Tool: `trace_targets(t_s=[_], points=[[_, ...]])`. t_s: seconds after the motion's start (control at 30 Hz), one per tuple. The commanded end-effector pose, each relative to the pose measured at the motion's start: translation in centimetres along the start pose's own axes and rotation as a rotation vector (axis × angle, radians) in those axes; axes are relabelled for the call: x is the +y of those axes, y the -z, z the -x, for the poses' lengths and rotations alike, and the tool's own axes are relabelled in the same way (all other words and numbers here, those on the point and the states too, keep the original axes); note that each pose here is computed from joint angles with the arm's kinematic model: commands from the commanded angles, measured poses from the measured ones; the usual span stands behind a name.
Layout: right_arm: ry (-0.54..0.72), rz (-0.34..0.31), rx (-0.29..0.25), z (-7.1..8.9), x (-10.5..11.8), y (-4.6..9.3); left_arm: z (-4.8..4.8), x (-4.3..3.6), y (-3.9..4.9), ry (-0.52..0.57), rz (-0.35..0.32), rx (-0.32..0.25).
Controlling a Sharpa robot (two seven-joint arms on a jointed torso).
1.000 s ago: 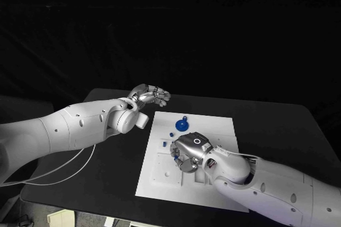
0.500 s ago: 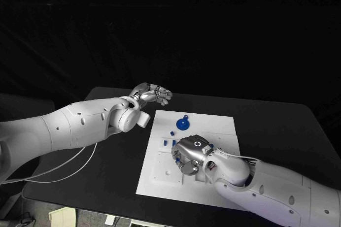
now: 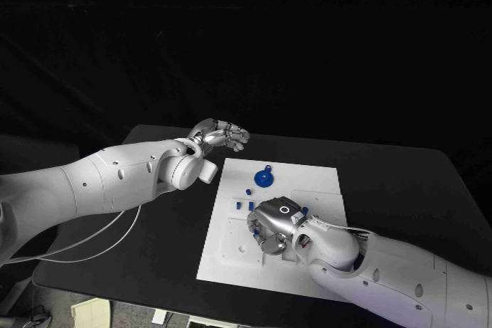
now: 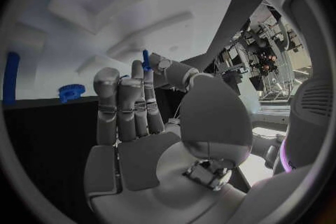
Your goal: Assemble the parts on the task board
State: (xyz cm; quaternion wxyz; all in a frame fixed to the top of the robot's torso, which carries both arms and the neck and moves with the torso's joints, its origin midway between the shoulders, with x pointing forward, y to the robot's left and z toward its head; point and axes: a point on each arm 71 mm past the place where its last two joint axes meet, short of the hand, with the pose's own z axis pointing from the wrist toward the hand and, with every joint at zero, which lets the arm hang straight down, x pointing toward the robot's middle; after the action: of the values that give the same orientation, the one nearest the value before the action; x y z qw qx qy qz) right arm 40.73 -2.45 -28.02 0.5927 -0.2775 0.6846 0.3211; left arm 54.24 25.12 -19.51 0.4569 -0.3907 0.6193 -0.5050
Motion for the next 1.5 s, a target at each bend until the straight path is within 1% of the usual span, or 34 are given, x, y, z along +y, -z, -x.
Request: trace_targets(t_s=[0.03, 0.2, 0.5, 1.1, 1.5], points=[[0.014, 0.008, 0.013, -0.17, 0.03, 0.02, -0.16, -0.21, -0.06, 0.009, -0.01, 0.011], [0.023, 0.002, 0.03, -0.34, -0.21, 0.07, -0.14, -0.2, -0.05, 0.009, -0.008, 0.012], [0.025, 0.0, 0.028, -0.33, -0.29, 0.13, -0.06, -0.17, -0.04, 0.009, -0.006, 0.01], [0.027, 0.004, 0.035, -0.38, 0.03, -0.19, -0.33, -0.22, -0.09, 0.01, -0.007, 0.016], [0.035, 0.007, 0.057, -1.08, 0.43, -0.59, -0.52, -0.27, -0.08, 0.012, -0.008, 0.02]])
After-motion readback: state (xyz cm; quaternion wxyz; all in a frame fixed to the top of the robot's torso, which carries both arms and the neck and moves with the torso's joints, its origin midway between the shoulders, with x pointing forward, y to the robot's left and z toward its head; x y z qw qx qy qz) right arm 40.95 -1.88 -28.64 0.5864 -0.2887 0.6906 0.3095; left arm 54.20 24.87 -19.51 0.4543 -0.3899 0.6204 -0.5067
